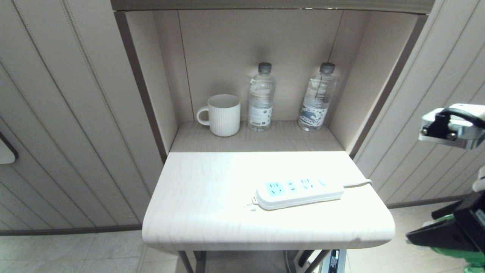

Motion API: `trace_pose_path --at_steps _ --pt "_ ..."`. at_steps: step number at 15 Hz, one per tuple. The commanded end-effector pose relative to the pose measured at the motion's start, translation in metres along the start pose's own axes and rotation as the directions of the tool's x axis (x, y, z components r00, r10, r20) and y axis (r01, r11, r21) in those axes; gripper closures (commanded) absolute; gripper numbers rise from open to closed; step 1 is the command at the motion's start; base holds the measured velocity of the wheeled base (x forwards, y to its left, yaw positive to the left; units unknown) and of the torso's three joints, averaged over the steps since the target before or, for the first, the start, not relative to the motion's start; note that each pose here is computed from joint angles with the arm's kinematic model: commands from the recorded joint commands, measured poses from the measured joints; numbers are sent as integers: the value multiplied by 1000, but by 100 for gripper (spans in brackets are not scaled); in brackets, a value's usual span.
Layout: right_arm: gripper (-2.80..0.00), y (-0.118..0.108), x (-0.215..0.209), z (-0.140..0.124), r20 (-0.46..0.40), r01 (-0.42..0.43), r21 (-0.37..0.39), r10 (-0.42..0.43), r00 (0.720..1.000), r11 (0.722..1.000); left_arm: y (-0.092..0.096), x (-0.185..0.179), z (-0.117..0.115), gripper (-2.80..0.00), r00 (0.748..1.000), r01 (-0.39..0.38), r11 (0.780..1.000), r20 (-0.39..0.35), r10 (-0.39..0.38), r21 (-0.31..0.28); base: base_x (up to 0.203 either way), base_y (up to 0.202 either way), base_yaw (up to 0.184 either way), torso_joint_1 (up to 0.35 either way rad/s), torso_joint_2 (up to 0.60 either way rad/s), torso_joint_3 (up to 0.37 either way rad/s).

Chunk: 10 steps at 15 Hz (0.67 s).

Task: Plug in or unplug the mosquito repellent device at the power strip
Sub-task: Insert the plug into the socket

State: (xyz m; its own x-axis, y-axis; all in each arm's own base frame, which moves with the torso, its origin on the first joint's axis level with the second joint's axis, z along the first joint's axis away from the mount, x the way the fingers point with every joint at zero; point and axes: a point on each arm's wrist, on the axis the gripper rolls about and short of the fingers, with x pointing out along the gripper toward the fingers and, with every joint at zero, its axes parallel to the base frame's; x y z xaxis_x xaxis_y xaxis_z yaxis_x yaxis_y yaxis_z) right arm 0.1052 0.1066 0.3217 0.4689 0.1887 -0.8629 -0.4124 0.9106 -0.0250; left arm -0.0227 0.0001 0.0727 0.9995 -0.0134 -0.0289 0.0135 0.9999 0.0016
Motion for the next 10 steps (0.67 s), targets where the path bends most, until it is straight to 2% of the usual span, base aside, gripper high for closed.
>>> trace_pose_path --at_steps 1,4,10 --pt "0 4 9 5 -34 13 -6 -13 999 1000 0 0 0 0 1000 0 1000 -2 0 0 0 0 0 0 0 0" --pt "0 7 16 9 -49 20 -9 -20 999 1000 0 0 0 0 1000 0 1000 -2 0 0 0 0 0 53 -127 -72" --pt "0 13 27 19 -77 32 -15 -33 996 999 0 0 0 0 1000 0 1000 -2 0 0 0 0 0 187 -442 -259"
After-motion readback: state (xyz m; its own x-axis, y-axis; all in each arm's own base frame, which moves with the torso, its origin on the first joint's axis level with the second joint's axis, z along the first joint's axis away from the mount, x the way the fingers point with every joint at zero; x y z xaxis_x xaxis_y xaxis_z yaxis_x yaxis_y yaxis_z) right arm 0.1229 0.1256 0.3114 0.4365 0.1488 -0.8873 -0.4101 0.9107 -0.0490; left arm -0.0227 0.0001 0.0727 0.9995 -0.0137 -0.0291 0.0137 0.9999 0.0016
